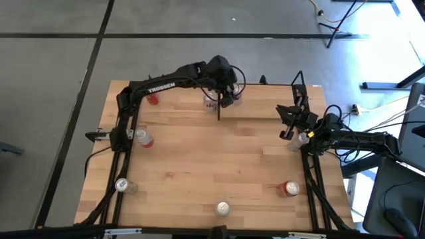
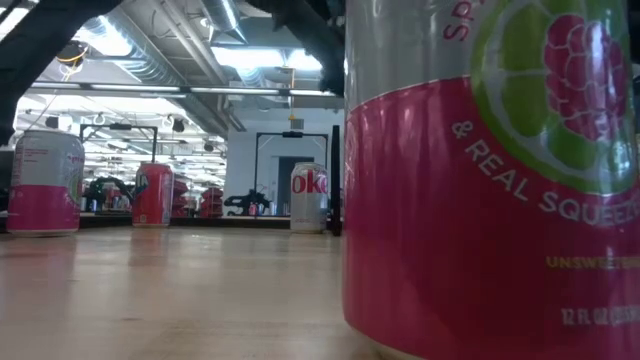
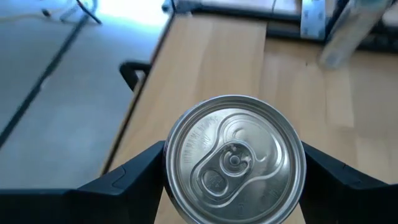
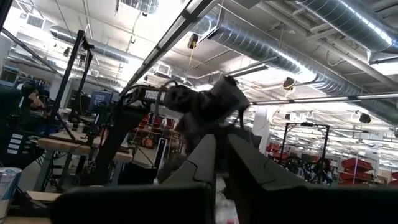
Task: Place canned beverage on shelf
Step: Put the bottom red silver soda can on the shelf
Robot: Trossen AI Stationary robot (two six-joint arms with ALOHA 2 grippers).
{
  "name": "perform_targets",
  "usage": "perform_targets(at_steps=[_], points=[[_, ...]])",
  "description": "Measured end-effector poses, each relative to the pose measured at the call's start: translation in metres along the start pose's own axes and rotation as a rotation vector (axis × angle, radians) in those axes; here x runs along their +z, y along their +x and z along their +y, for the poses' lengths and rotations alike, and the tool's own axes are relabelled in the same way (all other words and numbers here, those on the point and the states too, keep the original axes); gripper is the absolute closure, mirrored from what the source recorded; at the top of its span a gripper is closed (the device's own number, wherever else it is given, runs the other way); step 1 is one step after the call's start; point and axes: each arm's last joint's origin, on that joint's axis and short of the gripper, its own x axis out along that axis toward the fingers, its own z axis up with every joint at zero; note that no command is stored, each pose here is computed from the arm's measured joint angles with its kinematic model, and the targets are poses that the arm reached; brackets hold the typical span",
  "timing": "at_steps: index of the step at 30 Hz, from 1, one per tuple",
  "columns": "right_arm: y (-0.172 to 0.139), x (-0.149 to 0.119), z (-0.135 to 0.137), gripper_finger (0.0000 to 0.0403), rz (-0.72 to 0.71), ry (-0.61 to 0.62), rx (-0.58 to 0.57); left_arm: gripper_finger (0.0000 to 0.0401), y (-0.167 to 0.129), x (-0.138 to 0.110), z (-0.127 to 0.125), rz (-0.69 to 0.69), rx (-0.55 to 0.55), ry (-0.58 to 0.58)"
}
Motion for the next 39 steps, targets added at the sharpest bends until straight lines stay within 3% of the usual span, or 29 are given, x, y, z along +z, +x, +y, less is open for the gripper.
perform_targets(at_steps=[12,28,32,39], points=[[0.005,-0.007,0.003,0.0375,0.039,-0.004,0.012,0.0136,0.052,-0.030,0.024,0.132,0.005,0.013],[0.007,-0.010,0.004,0.0375,0.057,-0.006,0.017,0.0135,0.062,-0.036,0.025,0.154,-0.012,0.008],[0.007,-0.010,0.004,0.0375,0.058,-0.006,0.015,0.0133,0.062,-0.037,0.026,0.163,0.033,0.004],[0.007,-0.010,0.004,0.0375,0.057,-0.006,0.016,0.0079,0.061,-0.038,0.028,0.184,0.095,0.013]])
